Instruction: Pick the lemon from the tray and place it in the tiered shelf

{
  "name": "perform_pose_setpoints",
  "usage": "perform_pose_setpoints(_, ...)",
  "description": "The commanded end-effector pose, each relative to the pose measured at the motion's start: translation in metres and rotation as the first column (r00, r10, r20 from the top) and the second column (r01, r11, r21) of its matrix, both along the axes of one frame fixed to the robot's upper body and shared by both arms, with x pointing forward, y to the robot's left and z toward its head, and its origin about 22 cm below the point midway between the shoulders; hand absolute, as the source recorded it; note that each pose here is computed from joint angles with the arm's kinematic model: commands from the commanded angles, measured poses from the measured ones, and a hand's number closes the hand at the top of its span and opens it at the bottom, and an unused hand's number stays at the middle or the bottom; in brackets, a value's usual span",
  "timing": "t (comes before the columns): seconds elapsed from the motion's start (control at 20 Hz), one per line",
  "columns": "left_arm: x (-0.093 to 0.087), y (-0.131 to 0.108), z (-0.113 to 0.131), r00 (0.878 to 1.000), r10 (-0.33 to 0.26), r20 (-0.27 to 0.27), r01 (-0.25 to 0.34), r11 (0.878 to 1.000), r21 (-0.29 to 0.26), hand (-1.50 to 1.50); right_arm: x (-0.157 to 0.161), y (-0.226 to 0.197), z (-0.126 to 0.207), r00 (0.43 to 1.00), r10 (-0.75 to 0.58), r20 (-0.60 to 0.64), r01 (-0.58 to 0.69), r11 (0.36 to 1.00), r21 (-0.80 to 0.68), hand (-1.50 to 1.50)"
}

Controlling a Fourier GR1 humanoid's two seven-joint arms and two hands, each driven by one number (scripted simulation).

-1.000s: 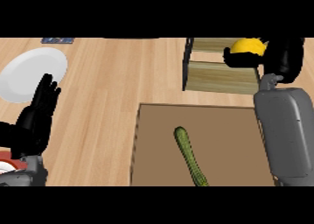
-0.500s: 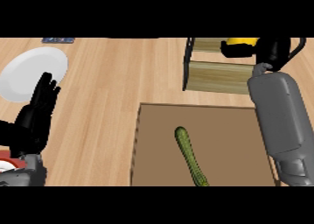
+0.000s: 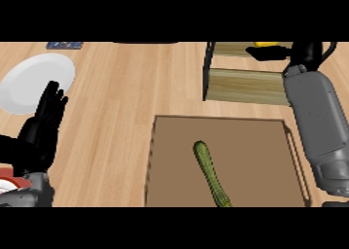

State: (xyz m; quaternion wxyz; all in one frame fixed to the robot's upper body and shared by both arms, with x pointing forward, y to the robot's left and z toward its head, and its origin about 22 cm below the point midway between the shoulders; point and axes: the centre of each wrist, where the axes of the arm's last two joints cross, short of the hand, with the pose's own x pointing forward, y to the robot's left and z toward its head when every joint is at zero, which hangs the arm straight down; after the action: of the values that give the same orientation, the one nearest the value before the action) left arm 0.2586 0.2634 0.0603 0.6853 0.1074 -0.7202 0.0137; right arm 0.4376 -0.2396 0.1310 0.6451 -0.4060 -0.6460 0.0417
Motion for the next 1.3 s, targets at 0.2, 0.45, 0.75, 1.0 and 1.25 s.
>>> perform_pose_setpoints(0.2,0.011,0.002,0.015,1.0,0.007,-0.013,-0.007,1.0,-0.009,0.0,0.001,-0.004,0.021,0.986,0.033,0.166,-0.05,0.994,0.1,-1.5)
perform_pose_setpoints(0.45,-0.005,-0.005,-0.005,1.0,0.01,-0.005,-0.01,1.0,-0.017,0.0,-0.011,-0.032,0.053,0.974,-0.058,0.221,0.021,0.986,0.167,-1.5)
perform_pose_setpoints(0.75,-0.006,0.013,0.0,0.999,0.042,-0.02,-0.042,0.999,0.002,0.0,-0.056,-0.077,0.069,0.961,-0.213,0.176,0.163,0.952,0.259,-1.5)
perform_pose_setpoints(1.0,-0.009,0.006,0.001,0.999,0.046,0.004,-0.046,0.999,-0.007,0.0,-0.115,-0.148,0.058,0.954,-0.254,0.16,0.209,0.944,0.255,-1.5)
perform_pose_setpoints(1.25,-0.005,0.013,0.005,0.999,0.038,-0.019,-0.038,0.999,-0.001,0.0,-0.171,-0.172,0.086,0.97,-0.197,0.142,0.157,0.956,0.249,-1.5)
